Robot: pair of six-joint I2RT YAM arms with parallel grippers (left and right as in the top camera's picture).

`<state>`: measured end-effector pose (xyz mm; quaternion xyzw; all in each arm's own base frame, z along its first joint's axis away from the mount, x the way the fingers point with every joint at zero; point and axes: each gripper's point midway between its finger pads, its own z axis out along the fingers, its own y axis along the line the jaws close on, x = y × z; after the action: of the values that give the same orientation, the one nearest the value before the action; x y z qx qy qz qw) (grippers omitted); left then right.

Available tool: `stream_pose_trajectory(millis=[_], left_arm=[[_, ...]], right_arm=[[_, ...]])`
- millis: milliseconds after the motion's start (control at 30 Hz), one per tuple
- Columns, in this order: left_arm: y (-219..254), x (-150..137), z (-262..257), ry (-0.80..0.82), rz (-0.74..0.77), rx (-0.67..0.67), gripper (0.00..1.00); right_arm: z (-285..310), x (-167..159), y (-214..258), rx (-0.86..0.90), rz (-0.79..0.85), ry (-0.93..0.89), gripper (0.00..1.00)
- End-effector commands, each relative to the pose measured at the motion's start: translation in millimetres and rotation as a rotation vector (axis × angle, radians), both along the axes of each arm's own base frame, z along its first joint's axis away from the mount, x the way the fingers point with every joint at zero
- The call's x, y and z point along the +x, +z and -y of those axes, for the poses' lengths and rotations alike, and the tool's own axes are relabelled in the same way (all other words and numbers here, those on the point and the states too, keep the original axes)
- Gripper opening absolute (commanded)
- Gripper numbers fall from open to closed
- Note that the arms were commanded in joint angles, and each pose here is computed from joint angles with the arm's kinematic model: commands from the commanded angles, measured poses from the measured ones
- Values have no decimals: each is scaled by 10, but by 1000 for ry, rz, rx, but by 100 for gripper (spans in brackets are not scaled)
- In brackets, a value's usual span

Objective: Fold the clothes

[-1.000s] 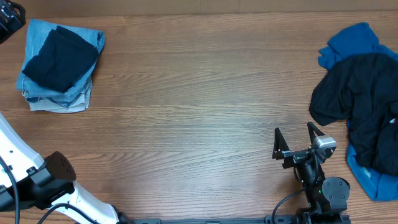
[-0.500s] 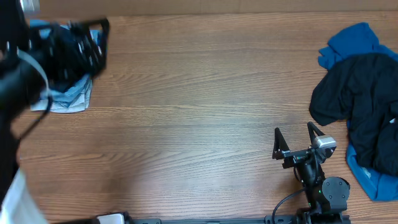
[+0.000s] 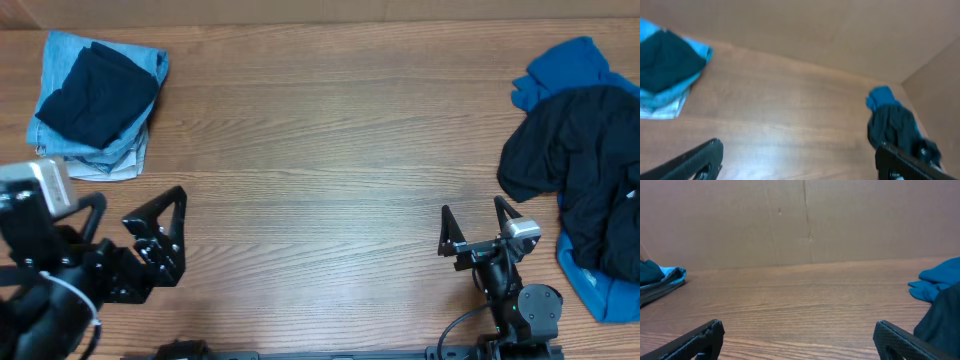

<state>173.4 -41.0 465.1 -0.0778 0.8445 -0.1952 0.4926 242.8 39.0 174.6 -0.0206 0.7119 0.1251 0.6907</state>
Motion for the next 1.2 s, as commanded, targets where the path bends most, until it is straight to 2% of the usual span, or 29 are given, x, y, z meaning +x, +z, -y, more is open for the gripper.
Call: stream_pose_trajectory(millis=[0,200,367,600,833,1167], left_arm=[[-496,280,-87,41,-49,0,100],[-1524,830,-217,83,-22,25,100],[-2081,1021,-273,106,109,40,100],[-2579,1005,-298,123,251,52,100],[-2996,883,-429,201,261,84,100],[-3309,797,-589,288,283,135,100]], right_arm=[[3,1,-19,2,3,-4,100],[3,1,-19,2,3,-4,100],[4,2,-19,2,3,-5,100],[3,1,-19,2,3,-4,100],[3,2,-20,2,3,-4,100],[4,2,-19,2,3,-5,100]])
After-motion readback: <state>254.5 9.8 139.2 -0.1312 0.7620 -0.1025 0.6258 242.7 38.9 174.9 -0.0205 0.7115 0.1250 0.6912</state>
